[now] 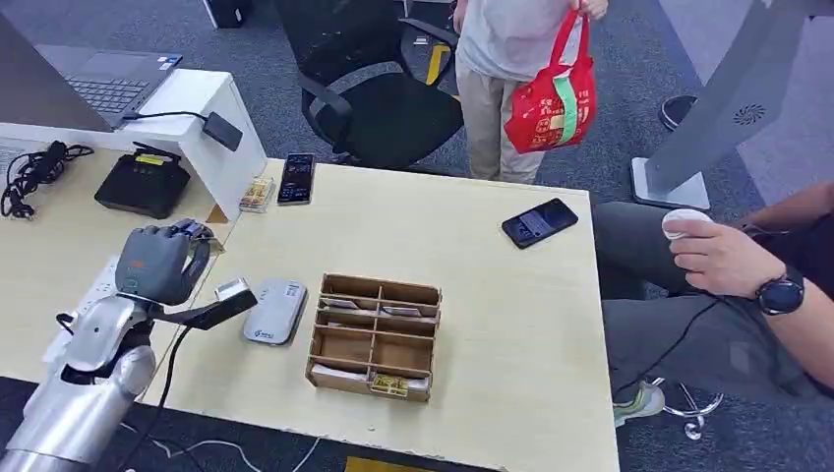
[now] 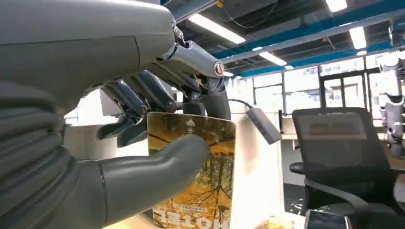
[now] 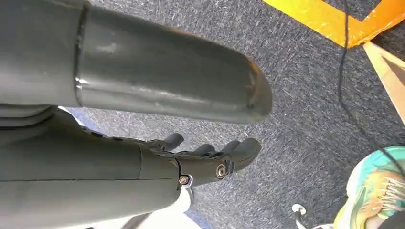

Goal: Pass the card to the sensor for recognition and then transmit it.

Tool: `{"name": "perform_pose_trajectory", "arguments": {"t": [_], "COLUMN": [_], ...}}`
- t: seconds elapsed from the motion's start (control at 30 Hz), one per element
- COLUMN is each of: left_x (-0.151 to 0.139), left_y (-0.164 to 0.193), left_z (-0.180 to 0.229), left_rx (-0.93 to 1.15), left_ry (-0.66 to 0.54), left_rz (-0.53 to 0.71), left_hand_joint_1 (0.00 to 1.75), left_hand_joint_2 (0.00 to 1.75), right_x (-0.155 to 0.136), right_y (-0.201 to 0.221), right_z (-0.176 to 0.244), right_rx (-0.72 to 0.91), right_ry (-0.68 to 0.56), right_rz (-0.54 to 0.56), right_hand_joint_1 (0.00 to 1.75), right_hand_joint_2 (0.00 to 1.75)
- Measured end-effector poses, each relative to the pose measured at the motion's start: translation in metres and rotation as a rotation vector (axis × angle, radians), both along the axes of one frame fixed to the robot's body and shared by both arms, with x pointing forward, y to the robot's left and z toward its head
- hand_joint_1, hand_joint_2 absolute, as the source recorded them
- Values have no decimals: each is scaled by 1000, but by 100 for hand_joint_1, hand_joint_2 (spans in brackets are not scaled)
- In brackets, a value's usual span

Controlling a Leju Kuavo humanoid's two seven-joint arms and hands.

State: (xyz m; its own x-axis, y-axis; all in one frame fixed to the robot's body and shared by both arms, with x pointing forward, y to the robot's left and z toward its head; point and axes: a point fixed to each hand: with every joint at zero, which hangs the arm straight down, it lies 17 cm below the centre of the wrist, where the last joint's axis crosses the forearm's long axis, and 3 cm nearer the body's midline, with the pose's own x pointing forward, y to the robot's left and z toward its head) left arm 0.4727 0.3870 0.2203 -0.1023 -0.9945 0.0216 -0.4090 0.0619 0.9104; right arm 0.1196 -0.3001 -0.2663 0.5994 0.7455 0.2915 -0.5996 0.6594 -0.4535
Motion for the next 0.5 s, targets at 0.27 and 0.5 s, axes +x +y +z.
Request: {"name": "perform_pose_trajectory", "arguments": {"t": [0.27,0.5], "left_x": [4,0], "left_y": [-10,-7], "left_z": [-1,-2], "left_rx": [12,0], "left_ry": [11,13], "left_rz": [2,9], "left_hand_joint_1": [175,175], "left_hand_joint_2": [175,175], "right_x": [-8,-8], "right_y": [1,2], "right_z": [-1,-1], "right_rx": [17,10], "right_ry": [-3,1], "right_rz": [-12,-2], "right_hand_joint_1": [0,0], "right_hand_joint_2": [0,0]}}
